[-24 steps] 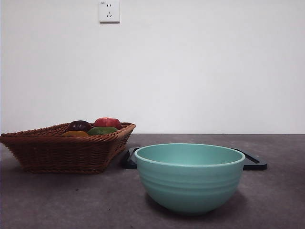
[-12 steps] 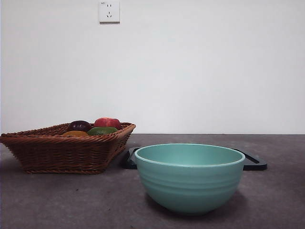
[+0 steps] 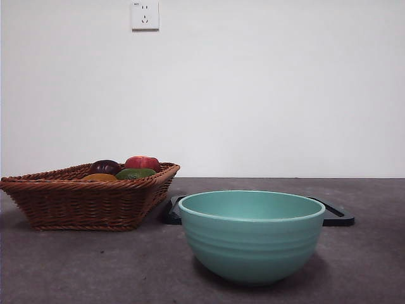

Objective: Pick up the wifruite, put it on the bowl, pick up the plate, put it on desk

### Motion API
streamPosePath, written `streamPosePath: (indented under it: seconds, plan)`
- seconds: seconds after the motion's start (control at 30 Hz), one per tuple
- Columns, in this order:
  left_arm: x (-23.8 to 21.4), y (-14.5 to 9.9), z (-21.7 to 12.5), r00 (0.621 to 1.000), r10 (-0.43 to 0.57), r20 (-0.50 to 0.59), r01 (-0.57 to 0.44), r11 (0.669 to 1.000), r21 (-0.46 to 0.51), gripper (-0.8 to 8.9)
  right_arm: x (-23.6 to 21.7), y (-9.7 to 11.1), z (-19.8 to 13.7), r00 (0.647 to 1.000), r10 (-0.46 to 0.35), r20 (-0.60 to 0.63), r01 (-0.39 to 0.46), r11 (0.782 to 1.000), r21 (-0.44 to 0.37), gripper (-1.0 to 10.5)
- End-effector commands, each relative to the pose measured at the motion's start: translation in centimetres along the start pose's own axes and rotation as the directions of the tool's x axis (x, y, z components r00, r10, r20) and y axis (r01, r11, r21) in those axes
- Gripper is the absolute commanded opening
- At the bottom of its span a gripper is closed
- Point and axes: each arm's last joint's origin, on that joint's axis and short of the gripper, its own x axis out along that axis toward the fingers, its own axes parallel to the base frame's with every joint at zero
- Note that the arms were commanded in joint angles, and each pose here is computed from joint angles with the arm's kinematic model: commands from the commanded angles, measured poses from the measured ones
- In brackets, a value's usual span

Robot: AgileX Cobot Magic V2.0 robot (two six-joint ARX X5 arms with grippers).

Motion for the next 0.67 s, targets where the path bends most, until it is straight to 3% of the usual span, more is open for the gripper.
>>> streamPosePath:
  seconds: [0.03, 0.23, 0.67]
  plan:
    - [-0.2, -0.2, -2.2, 1.000, 0.014, -0.017, -0.014, 1.000, 0.003, 0.08, -0.1, 0.3, 0.4, 1.000, 0.010, 0.012, -0.010, 1.000, -0.022, 0.1]
    - [-0.3, -0.7, -6.0, 0.997, 0.018, -0.068, -0.018, 1.000, -0.001, 0.08, -0.1, 0.3, 0.4, 1.000, 0.010, 0.012, -0.010, 1.000, -0.022, 0.1]
    - [-0.4, -0.9, -9.4, 0.986, 0.069, -0.154, -0.069, 0.998, 0.003, 0.08, -0.1, 0.3, 0.4, 1.000, 0.010, 0.012, -0.010, 1.000, -0.022, 0.1]
